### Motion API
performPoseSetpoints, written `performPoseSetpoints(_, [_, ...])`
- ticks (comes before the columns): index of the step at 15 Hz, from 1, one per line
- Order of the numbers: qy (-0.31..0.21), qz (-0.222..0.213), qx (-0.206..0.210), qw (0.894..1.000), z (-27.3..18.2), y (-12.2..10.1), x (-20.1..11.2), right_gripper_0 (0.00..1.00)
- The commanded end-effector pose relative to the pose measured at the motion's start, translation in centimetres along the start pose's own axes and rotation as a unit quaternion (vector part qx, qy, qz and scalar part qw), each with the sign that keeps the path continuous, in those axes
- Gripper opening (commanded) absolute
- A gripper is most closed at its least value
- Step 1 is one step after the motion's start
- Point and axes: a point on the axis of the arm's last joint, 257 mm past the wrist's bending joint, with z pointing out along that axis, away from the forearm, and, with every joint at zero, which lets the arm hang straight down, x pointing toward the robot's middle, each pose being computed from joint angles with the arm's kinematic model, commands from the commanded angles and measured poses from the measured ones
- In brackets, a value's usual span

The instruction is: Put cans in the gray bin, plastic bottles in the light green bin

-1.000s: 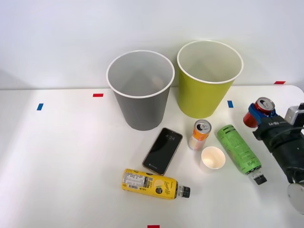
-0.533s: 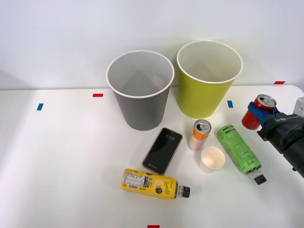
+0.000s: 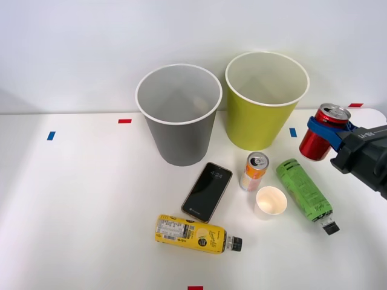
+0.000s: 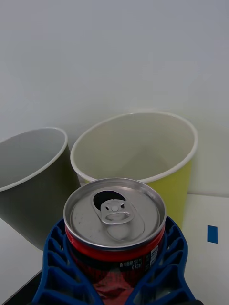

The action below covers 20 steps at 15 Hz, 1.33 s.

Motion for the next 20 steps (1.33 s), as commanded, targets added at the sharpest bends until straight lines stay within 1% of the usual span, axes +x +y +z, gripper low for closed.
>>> performPoseSetpoints(1, [-0.028, -0.002, -0.038, 0.999, 1.8, 3.1, -3.3, 0.00])
performPoseSetpoints(3, [-0.018, -0.007, -0.059, 0.998, 3.7, 5.2, -4.9, 0.00])
performPoseSetpoints(4, [-0.020, 0.004, -0.072, 0.997, 4.8, 6.2, -5.6, 0.00])
performPoseSetpoints(5, [-0.034, 0.021, -0.090, 0.995, 6.8, 7.2, -6.4, 0.00])
performPoseSetpoints(8, [-0.064, 0.035, -0.126, 0.989, 12.6, 9.3, -7.9, 0.00])
performPoseSetpoints(11, [-0.055, 0.031, -0.148, 0.987, 16.8, 11.4, -9.0, 0.00])
performPoseSetpoints(16, [-0.062, 0.048, -0.166, 0.983, 23.7, 14.7, -8.3, 0.00])
performPoseSetpoints(18, [-0.059, 0.047, -0.169, 0.983, 24.8, 15.5, -8.1, 0.00])
performPoseSetpoints(20, [-0.053, 0.040, -0.172, 0.983, 24.8, 16.0, -7.6, 0.00])
